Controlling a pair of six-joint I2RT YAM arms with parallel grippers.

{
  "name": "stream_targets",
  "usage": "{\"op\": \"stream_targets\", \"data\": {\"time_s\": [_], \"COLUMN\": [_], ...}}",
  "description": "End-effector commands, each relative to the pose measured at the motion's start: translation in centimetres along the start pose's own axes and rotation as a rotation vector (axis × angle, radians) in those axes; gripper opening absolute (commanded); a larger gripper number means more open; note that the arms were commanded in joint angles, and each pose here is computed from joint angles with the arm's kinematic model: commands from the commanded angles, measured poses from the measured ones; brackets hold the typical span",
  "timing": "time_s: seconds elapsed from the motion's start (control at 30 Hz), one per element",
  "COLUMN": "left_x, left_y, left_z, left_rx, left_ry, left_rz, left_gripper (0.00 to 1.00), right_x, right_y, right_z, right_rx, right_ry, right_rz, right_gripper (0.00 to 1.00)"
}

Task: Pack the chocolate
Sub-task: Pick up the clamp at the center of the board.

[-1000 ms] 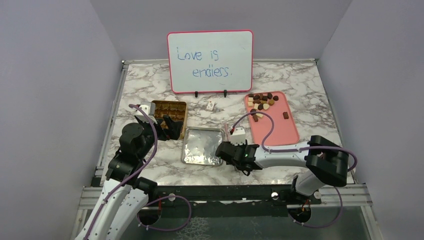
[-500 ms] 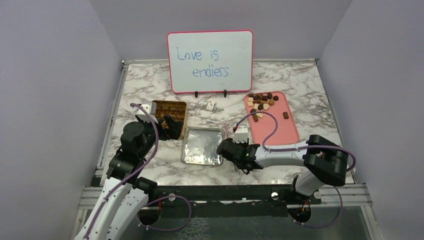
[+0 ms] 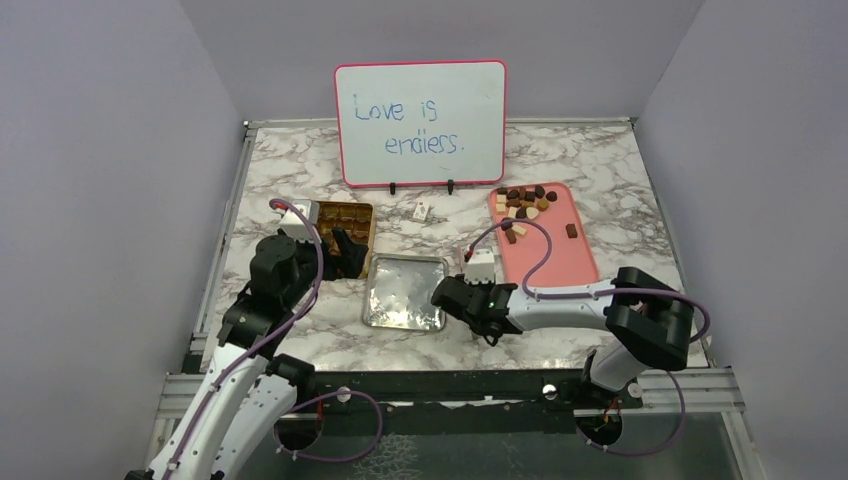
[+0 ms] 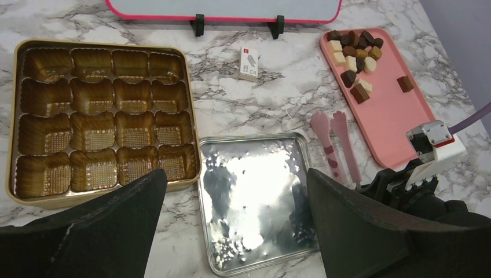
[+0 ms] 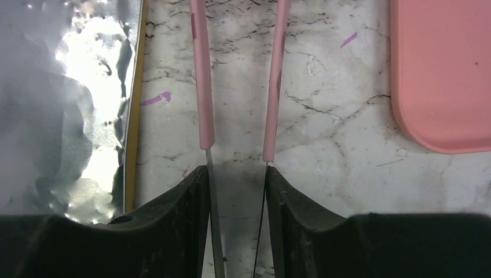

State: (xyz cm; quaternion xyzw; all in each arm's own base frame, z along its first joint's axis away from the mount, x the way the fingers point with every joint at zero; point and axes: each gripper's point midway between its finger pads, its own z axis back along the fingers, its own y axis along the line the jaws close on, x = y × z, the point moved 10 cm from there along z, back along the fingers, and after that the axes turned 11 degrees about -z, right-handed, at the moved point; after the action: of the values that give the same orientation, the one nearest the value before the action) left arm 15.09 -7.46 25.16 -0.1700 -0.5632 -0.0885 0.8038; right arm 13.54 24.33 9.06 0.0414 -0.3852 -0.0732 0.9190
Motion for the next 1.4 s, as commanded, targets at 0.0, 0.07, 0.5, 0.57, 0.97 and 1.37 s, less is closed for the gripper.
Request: {"op": "stream_targets", "data": {"time_s": [0.0, 0.07, 0.5, 0.57, 0.97, 1.37], "left_x": [1.1, 1.2, 3.3, 2.9, -0.7, -3.1], "left_y": [-0.3, -0.4, -2.8, -3.1, -3.4, -2.7], "left_z": [0.1, -0.1, -4.1, -5.0, -8.7, -9.4], "left_rx": [-0.001, -0.001, -0.223, -0.265, -0.395, -0.346], "left_ry": [-0.018, -0.010, 0.104, 0.139, 0.372, 0.474], "left_rz": [0.023, 0.038, 0.207, 0.220, 0.272, 0.244], "left_gripper": [0.90, 0.90, 0.86, 0.86, 0.83, 0.79], "right_x": [1.6, 2.2, 6.4, 6.9, 8.5, 9.1], "right_y": [-0.4, -0.4, -0.3, -0.1, 1.9, 2.2], "right_z": [1.7, 2.5, 8.6, 9.5, 12.1, 12.6], "right_rx": [0.001, 0.014, 0.325, 0.393, 0.656, 0.671], "right_ry": [0.018, 0.021, 0.048, 0.058, 0.078, 0.052], "right_rz": [0.049, 0.058, 0.135, 0.146, 0.193, 0.173], "right_gripper": [0.43, 0.43, 0.41, 0.41, 0.41, 0.42]}}
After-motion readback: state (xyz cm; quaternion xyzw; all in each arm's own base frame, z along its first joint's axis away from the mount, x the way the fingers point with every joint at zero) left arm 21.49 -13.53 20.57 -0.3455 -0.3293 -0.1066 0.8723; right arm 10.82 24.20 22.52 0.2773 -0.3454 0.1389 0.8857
